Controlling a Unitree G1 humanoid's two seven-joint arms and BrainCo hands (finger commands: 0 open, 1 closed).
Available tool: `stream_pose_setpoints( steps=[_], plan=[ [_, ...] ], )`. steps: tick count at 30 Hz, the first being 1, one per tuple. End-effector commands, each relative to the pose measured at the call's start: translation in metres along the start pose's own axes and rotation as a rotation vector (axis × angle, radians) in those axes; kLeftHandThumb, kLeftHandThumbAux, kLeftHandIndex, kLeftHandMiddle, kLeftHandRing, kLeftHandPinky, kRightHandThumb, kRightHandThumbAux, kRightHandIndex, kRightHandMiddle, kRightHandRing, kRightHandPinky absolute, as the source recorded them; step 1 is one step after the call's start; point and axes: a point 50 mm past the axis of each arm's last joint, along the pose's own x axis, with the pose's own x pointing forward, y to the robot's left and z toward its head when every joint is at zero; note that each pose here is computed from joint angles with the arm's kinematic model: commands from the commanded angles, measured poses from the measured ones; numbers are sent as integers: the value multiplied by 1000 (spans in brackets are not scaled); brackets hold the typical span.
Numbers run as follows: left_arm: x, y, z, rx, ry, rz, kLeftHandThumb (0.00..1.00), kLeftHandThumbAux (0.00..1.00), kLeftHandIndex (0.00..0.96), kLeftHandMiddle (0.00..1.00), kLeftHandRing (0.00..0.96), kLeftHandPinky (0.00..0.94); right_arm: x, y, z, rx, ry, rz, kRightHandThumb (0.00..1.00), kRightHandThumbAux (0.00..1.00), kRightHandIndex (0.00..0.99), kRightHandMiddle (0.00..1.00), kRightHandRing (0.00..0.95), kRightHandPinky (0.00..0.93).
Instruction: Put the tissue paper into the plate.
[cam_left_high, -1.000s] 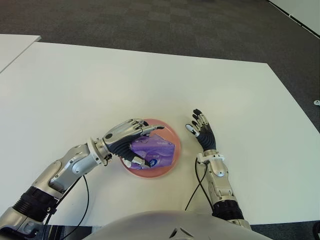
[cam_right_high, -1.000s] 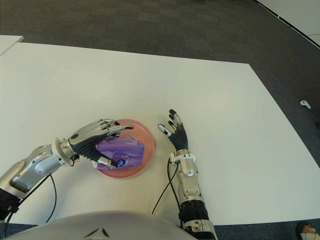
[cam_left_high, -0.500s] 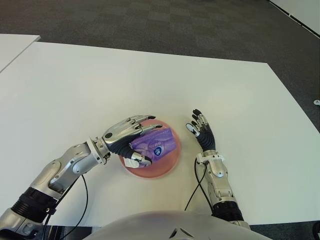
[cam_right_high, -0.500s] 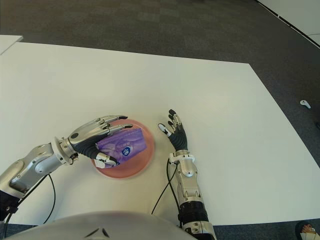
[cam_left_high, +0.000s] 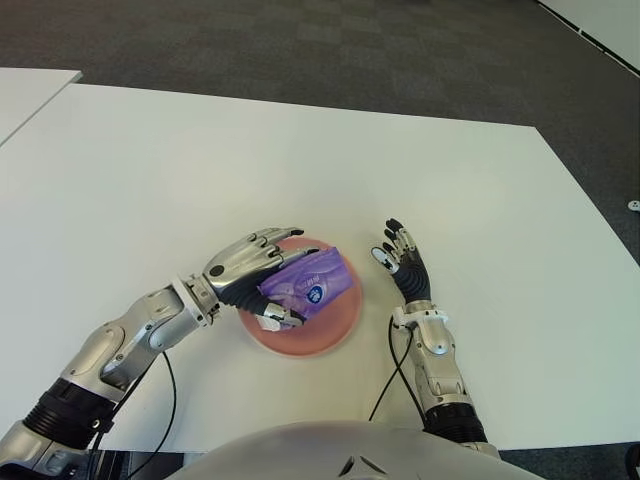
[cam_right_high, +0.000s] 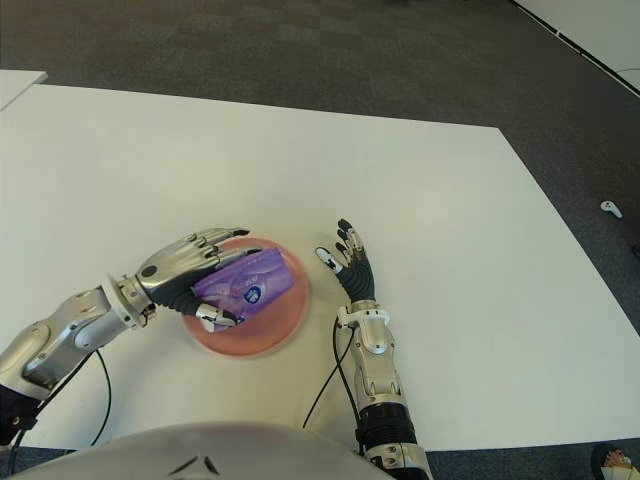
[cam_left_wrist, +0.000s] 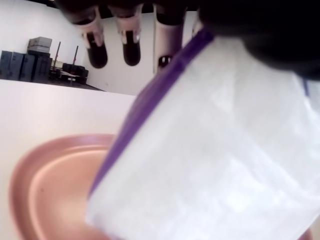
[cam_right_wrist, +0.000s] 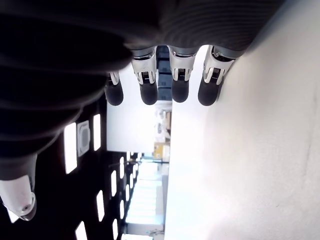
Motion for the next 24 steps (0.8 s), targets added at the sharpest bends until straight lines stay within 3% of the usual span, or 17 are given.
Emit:
stream_pose_setpoints(
  steps=[1, 15, 24],
  plan=[
    [-3, -7, 0, 36, 25, -8, 161, 171, 0, 0, 0, 0, -42, 5, -63, 21, 387, 3, 153, 554, 78, 46, 39, 83],
    [-2, -3, -6, 38, 36, 79, 125, 213, 0, 0, 0, 0, -42, 5, -62, 18, 386, 5, 159, 538, 80, 49, 40, 82],
    [0, 10, -15, -28, 60, 161, 122, 229, 0, 0, 0, 0, -43, 6, -62, 16, 387, 6, 160, 547, 81, 47, 39, 79]
  ],
)
